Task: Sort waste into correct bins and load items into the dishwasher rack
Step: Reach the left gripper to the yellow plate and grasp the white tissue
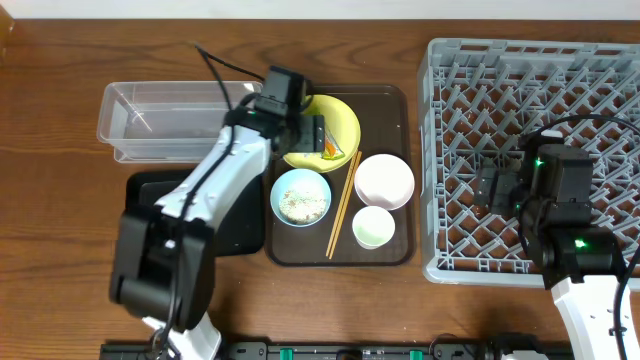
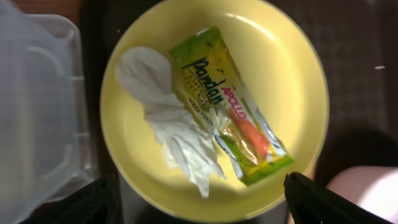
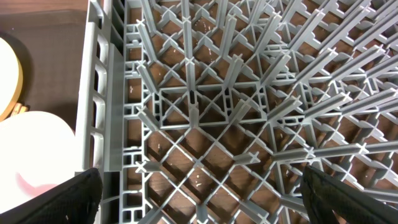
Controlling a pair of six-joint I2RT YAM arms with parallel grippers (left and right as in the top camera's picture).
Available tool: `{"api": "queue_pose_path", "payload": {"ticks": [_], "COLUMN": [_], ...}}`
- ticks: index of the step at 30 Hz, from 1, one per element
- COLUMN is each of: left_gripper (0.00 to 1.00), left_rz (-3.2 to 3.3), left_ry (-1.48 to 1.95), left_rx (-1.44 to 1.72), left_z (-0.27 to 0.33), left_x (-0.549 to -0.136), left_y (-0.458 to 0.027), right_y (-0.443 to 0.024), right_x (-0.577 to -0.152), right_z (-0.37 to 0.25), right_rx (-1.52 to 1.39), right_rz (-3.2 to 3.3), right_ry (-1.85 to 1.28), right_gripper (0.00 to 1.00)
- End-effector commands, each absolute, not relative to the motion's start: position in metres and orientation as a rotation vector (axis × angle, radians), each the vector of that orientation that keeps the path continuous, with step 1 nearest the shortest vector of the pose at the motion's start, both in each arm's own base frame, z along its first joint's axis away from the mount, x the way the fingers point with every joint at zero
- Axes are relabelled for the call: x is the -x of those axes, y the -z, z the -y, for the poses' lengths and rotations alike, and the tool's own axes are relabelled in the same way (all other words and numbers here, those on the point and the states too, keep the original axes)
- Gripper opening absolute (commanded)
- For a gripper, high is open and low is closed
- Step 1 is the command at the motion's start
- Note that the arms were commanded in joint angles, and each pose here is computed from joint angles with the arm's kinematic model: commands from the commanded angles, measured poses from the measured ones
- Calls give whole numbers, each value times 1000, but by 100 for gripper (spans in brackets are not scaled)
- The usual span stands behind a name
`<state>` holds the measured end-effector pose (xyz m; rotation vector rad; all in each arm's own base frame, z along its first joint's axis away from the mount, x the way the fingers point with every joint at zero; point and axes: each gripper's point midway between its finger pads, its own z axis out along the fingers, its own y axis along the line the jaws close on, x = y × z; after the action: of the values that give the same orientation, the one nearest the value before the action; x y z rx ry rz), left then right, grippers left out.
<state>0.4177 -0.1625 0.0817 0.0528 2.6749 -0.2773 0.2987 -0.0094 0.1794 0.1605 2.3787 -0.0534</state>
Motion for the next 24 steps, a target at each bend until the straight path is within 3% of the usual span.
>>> {"api": "queue_pose_path", "payload": {"ticks": [1,13,16,18,24], "left_gripper": [85,68,55,38,15], "left_rz": [-2677,-2750,-2762,-2763,-2728], "left_ry": [167,127,122,122,138], "left_rx": [-30,-32,-33,-33,-31], "left_z": [155,155,155,155,156], "left_x": [-424,-425,-426,-425,-428], "left_y": [-68,-22,-13,-12,-29], "right_y": [-189,-186,-186,-186,-186], "right_x": [-302,-299,-299,-299,-299], "right_z": [6,6,6,6,6], "right_rx": [-146,-146,-146,-146,-145], "right_rz": [-2357,-2372,-2373,-2373,-2375], "right_ry": [44,45,45,45,46], "right_gripper": [99,99,99,99,99]}}
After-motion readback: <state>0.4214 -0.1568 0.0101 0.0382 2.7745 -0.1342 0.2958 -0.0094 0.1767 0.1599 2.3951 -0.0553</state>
